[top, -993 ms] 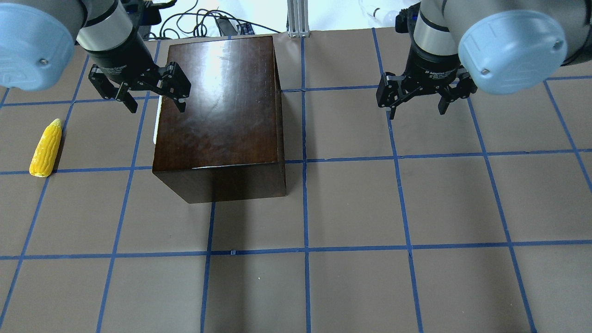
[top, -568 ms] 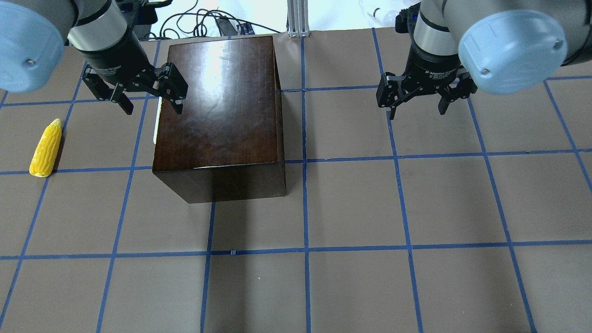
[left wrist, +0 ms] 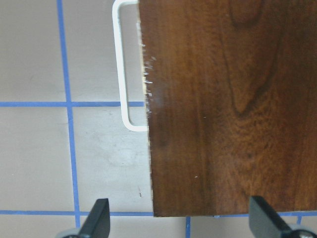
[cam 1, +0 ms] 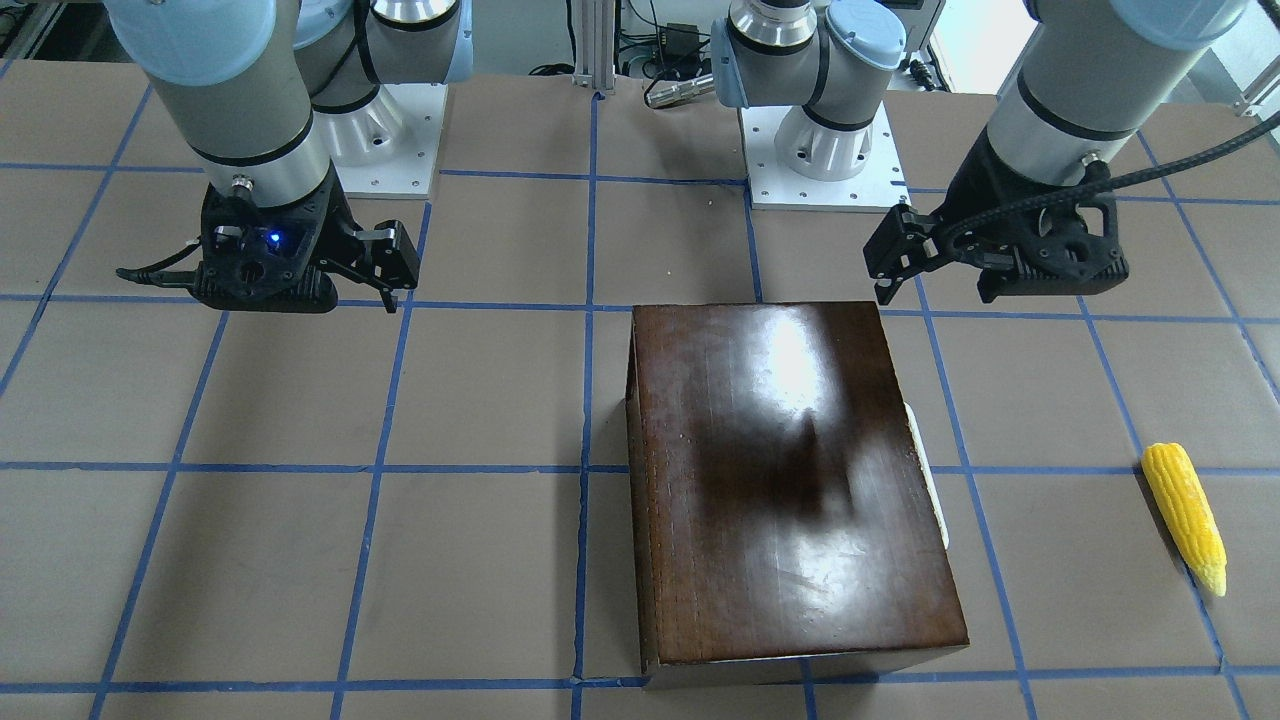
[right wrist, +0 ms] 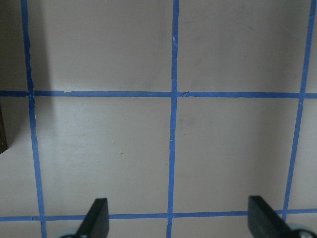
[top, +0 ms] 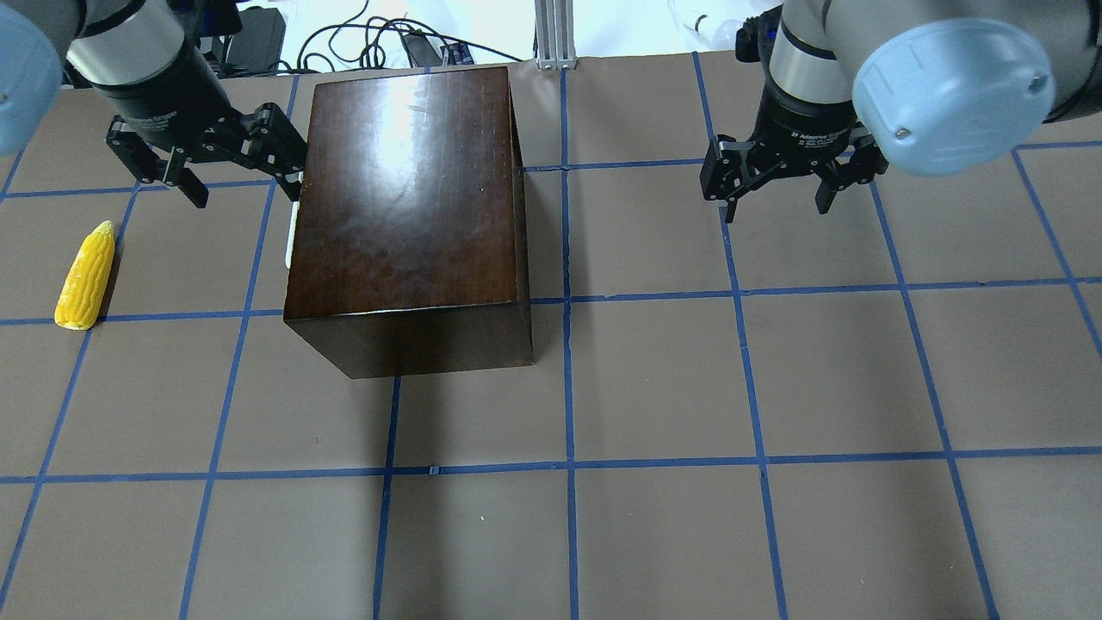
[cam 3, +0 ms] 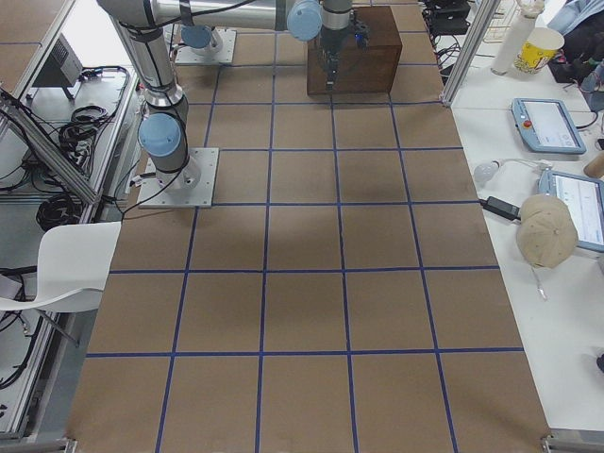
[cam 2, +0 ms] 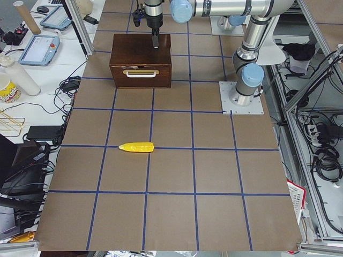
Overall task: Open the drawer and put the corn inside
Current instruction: 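Move the left gripper outward beside the cabinet toward the drawer handle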
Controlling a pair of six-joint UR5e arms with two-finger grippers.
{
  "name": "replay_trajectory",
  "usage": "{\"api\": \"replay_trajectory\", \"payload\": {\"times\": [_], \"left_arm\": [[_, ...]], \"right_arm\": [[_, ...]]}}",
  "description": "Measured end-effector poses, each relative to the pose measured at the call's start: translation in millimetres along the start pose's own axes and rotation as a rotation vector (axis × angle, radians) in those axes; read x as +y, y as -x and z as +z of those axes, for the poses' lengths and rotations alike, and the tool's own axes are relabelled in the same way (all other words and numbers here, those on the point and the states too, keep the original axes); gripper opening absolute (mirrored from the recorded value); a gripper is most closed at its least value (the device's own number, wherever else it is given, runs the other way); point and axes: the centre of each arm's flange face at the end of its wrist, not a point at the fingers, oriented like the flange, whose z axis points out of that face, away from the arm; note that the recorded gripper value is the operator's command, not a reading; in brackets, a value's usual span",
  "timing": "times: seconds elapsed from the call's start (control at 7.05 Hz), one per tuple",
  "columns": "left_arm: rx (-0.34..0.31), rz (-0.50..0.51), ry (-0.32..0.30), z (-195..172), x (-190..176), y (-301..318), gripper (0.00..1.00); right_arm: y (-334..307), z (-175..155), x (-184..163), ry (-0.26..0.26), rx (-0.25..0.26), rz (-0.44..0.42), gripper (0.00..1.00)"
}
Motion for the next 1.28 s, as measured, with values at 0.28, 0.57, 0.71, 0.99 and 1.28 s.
{"api": "replay_trajectory", "payload": {"times": [0.28, 0.57, 0.71, 0.99, 1.28], "left_arm": [[0.002, -0.037, -0.012, -6, -1, 24, 1.0], [0.014, -0.03, -0.017, -4, -10, 68, 1.0], [0.027, -0.004, -0.02, -2, -16, 86, 1.0], [0.054, 0.047, -0.01, 11, -28, 124, 1.0], [0.107, 0.053, -0.002, 40, -46, 145, 1.0]], "right_arm": [[0, 0, 0, -0.001, 0.0, 0.0, 1.0], [0, 0, 0, -0.001, 0.0, 0.0, 1.0], [0, 0, 0, -0.001, 0.001, 0.0, 1.0], [0, -1, 0, -0.002, 0.001, 0.0, 1.0], [0, 0, 0, -0.001, 0.001, 0.0, 1.0]]}}
